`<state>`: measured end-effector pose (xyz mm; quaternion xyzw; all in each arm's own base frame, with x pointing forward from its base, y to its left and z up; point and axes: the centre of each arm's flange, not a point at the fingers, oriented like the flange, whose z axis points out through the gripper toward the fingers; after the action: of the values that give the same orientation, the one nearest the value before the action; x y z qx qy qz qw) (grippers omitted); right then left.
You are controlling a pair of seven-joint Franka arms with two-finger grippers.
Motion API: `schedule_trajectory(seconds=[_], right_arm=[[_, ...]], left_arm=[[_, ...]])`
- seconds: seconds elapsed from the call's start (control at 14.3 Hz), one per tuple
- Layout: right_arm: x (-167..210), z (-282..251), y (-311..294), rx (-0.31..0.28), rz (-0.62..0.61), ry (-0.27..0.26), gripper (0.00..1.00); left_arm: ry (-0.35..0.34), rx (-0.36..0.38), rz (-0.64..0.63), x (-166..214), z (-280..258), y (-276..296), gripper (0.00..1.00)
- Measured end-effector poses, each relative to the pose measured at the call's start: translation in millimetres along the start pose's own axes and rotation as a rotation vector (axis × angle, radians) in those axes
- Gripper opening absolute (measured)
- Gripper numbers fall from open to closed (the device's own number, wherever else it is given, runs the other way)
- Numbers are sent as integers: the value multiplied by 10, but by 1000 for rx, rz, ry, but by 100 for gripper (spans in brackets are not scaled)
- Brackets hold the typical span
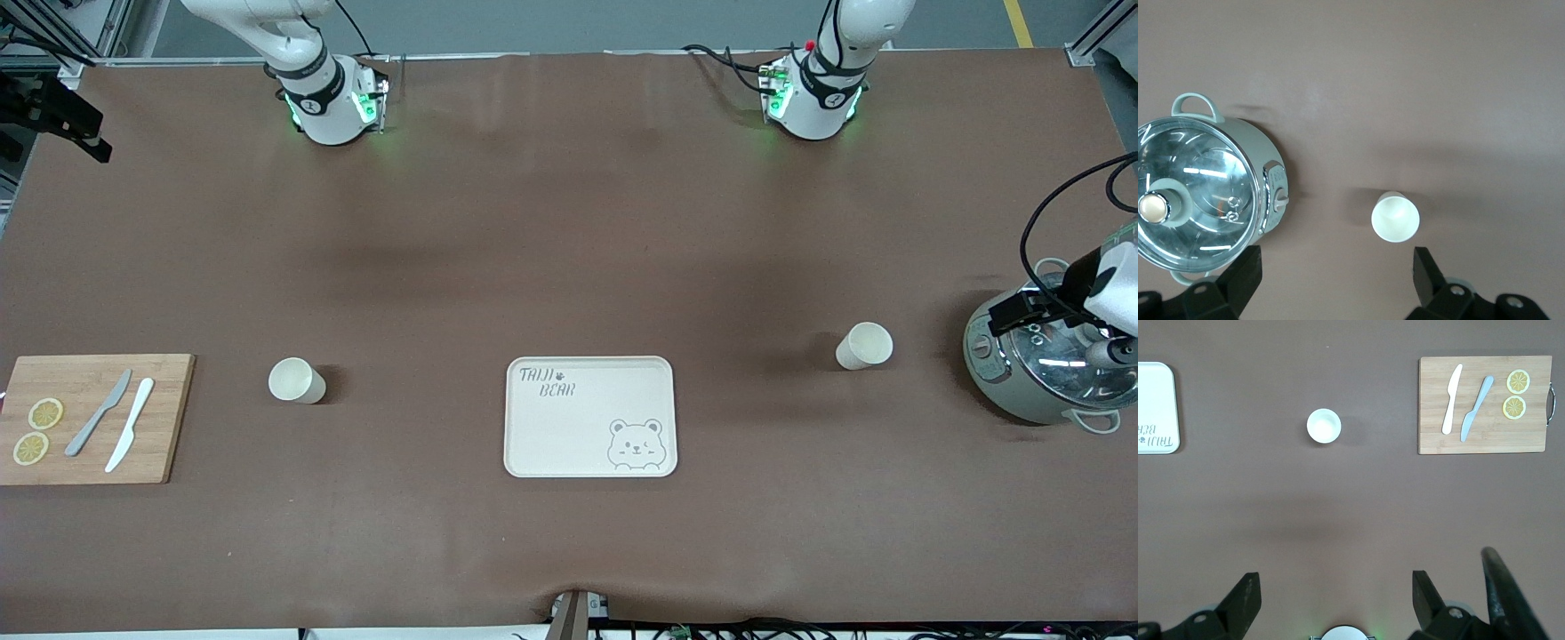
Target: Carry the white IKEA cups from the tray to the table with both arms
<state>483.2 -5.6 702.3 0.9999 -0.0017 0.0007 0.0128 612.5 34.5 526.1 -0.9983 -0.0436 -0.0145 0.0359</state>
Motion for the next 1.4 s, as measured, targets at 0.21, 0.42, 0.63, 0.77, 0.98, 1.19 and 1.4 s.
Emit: schedule_trajectory(seconds=[0.21, 0.42, 0.63, 0.77, 0.98, 1.19, 1.4], right_arm=[[0, 0, 0, 0, 0, 0, 100], [0, 0, 1, 0, 0, 0, 100], [0, 0, 1, 0, 0, 0, 100], [0, 0, 1, 0, 0, 0, 100], [0, -1, 1, 0, 1, 0, 100], [0, -3, 2, 0, 1, 1, 100], [0, -3, 3, 0, 1, 1, 100]], left_arm=[[-16, 7, 4, -54, -73, 24, 100], [-18, 7, 3, -55, -75, 20, 100], [-17, 7, 3, -56, -77, 21, 100], [-16, 5, 5, -55, -84, 34, 100], [-19, 10, 14, -1, -116, 140, 100], [-97, 68, 20, 116, -51, 356, 100], [-125, 72, 15, 205, -21, 504, 100]])
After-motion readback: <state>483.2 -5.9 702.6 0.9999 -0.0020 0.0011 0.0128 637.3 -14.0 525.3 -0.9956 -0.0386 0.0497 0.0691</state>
